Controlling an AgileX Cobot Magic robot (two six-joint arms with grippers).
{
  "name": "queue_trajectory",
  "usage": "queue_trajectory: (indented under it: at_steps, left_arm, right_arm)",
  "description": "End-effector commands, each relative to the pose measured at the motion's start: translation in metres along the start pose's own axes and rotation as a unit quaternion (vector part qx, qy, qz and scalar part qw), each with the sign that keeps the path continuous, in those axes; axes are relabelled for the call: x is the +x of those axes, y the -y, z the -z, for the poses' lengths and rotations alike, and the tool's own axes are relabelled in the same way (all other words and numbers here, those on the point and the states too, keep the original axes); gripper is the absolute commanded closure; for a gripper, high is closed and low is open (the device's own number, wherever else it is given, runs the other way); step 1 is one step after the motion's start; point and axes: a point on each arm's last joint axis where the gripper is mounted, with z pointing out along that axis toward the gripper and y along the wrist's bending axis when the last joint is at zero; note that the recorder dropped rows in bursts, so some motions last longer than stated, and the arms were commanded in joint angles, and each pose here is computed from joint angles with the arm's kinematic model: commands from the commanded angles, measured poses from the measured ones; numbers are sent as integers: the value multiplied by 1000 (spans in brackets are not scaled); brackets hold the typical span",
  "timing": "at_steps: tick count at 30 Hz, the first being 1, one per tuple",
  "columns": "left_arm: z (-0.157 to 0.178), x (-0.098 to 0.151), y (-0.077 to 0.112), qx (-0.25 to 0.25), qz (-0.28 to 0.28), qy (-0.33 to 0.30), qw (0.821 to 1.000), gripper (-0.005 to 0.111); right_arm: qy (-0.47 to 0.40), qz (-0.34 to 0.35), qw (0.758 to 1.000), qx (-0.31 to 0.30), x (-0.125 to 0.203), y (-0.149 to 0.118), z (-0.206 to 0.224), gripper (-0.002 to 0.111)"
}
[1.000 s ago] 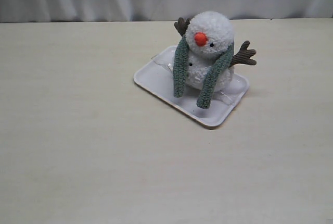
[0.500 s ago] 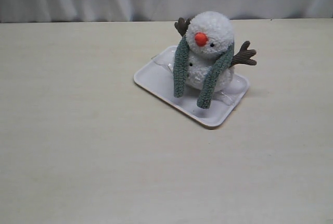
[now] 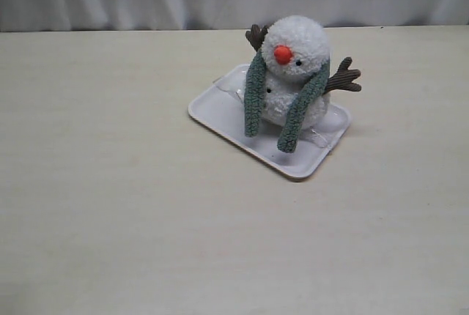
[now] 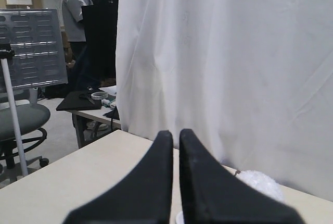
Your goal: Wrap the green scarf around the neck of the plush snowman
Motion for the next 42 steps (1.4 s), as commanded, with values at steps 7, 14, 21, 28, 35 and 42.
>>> queue_trajectory:
  at_steps: [7, 14, 21, 28, 35, 42]
  left_arm:
    - [0, 1, 0, -2, 39, -2, 999, 107]
    - [0, 1, 0, -2, 39, -2, 999, 107]
    - [0, 1, 0, -2, 39, -1, 999, 107]
    - [0, 1, 0, -2, 39, -1, 999, 107]
    - [0, 1, 0, -2, 39, -1, 999, 107]
    - [0, 1, 0, -2, 40, -1, 999, 107]
  right_arm:
    - [0, -2, 1000, 0, 1, 0, 1, 104]
    - [0, -2, 1000, 0, 1, 0, 1, 104]
    - [0, -2, 1000, 0, 1, 0, 1, 104]
    - [0, -2, 1000, 0, 1, 0, 1, 104]
    - [0, -2, 1000, -1, 1, 0, 1, 104]
    - [22, 36, 999, -11, -2, -1, 8, 104]
